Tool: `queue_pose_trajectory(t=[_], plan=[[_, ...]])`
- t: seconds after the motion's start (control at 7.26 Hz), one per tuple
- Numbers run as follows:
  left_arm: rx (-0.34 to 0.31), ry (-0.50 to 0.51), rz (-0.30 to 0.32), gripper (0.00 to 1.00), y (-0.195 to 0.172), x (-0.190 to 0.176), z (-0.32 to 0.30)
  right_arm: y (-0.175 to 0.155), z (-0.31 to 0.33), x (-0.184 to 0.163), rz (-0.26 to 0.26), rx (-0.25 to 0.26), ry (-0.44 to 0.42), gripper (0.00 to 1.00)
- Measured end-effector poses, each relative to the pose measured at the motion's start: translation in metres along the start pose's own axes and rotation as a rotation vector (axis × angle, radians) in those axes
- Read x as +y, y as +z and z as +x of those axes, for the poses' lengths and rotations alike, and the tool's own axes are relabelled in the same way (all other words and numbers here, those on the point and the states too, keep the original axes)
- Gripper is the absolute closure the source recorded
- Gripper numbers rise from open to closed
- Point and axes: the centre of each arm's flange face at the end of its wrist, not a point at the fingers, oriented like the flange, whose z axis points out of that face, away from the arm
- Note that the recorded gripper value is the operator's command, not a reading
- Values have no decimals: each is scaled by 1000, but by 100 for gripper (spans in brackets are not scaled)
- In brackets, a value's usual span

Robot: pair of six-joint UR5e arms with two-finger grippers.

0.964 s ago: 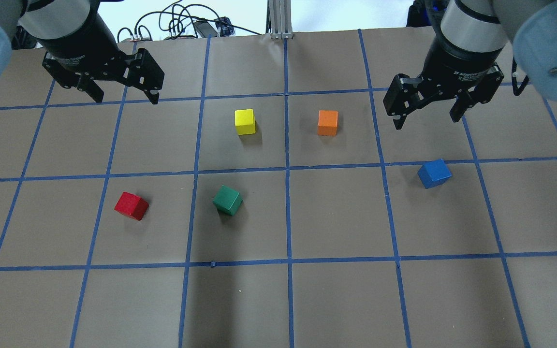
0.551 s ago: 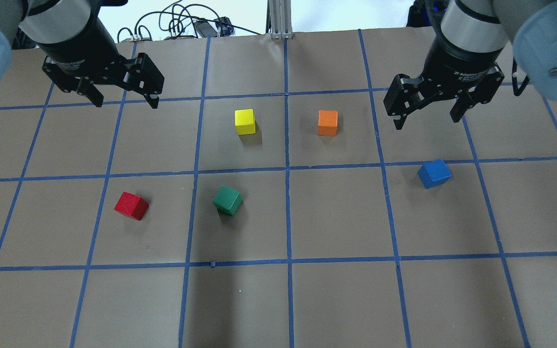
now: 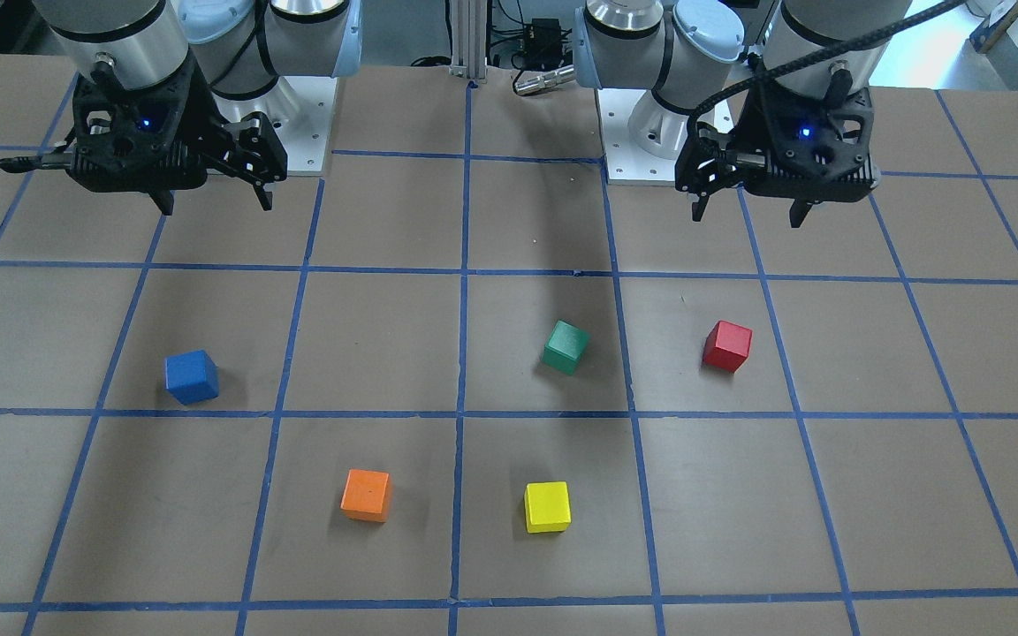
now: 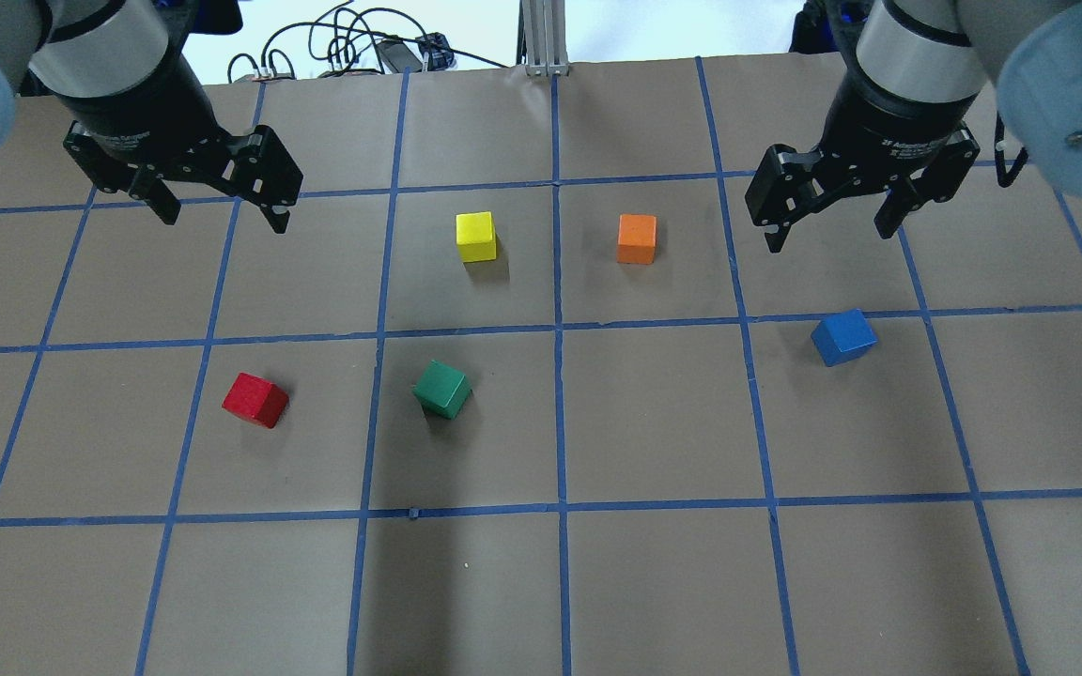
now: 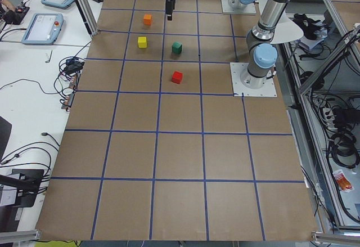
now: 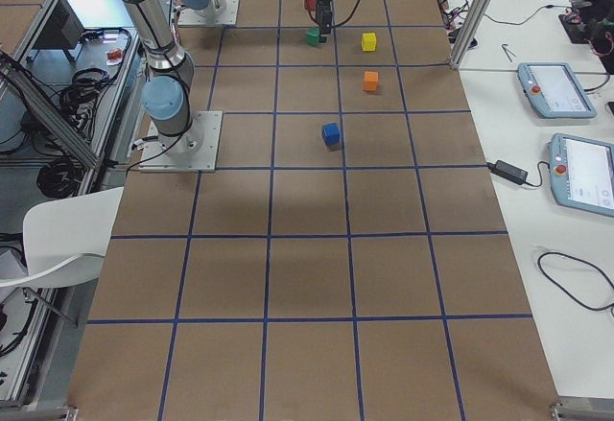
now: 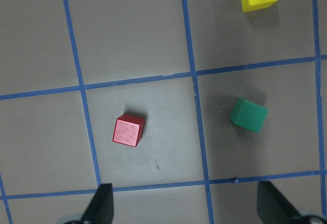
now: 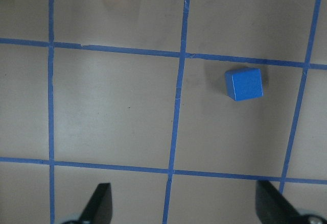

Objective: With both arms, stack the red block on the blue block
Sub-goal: 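Lower the left gripper over the red cube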

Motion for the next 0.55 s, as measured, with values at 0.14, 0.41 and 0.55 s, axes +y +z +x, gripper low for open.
queue_pose_trajectory(t=[0.14,0.41,0.55], plan=[[5,10,-37,0,21,-7,-15,0,0,0,0,0,0,0],[26,36,-80,0,74,-15,-68,0,0,0,0,0,1,0],[35,72,-87,0,109,-17,-89,0,0,0,0,1,2,0]])
